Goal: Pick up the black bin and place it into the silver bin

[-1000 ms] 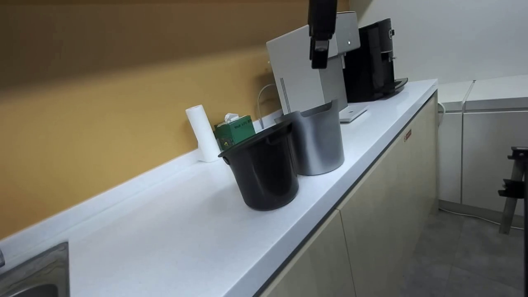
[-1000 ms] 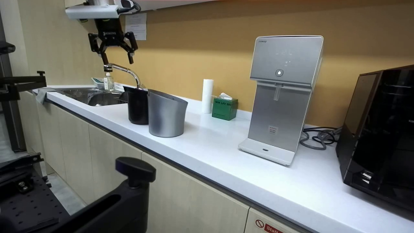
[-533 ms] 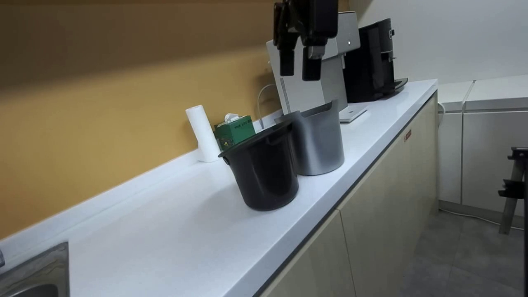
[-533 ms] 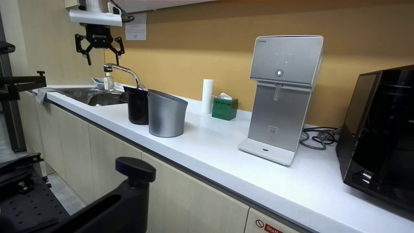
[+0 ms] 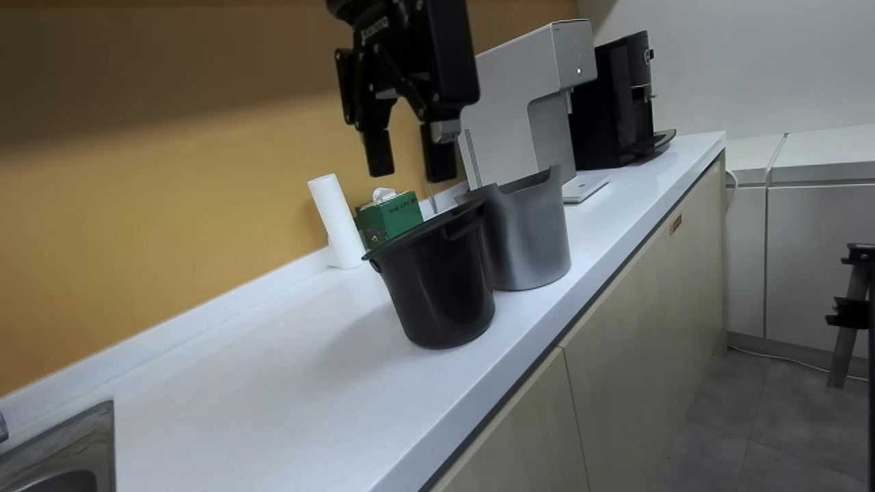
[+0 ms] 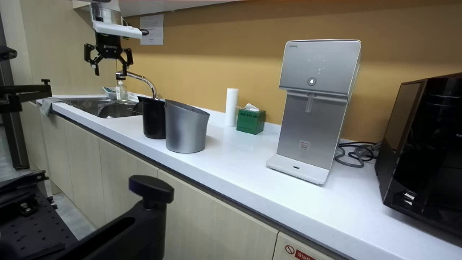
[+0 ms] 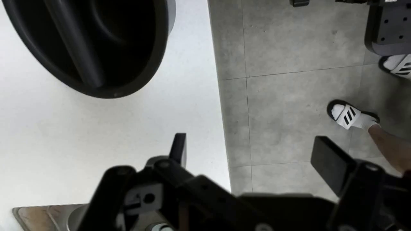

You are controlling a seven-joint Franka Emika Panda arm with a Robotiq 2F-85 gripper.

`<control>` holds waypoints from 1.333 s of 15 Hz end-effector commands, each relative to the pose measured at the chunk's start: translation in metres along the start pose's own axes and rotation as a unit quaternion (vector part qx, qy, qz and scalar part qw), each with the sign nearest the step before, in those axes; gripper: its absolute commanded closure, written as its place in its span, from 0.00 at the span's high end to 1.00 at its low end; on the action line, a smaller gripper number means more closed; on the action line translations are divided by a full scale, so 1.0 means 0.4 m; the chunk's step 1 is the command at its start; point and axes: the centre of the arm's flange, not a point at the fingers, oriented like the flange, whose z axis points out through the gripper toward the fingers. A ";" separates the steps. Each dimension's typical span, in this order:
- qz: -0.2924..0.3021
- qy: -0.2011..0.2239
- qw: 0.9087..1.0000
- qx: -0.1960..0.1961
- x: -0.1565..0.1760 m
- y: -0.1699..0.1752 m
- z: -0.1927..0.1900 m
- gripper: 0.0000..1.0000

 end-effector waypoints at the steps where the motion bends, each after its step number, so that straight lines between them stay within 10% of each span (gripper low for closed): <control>1: -0.003 -0.011 1.000 -0.008 0.094 0.141 -0.004 1.00; 12: 0.007 -0.007 1.000 -0.027 0.037 0.264 0.024 1.00; 20: -0.144 -0.038 0.989 -0.007 -0.019 0.437 0.034 1.00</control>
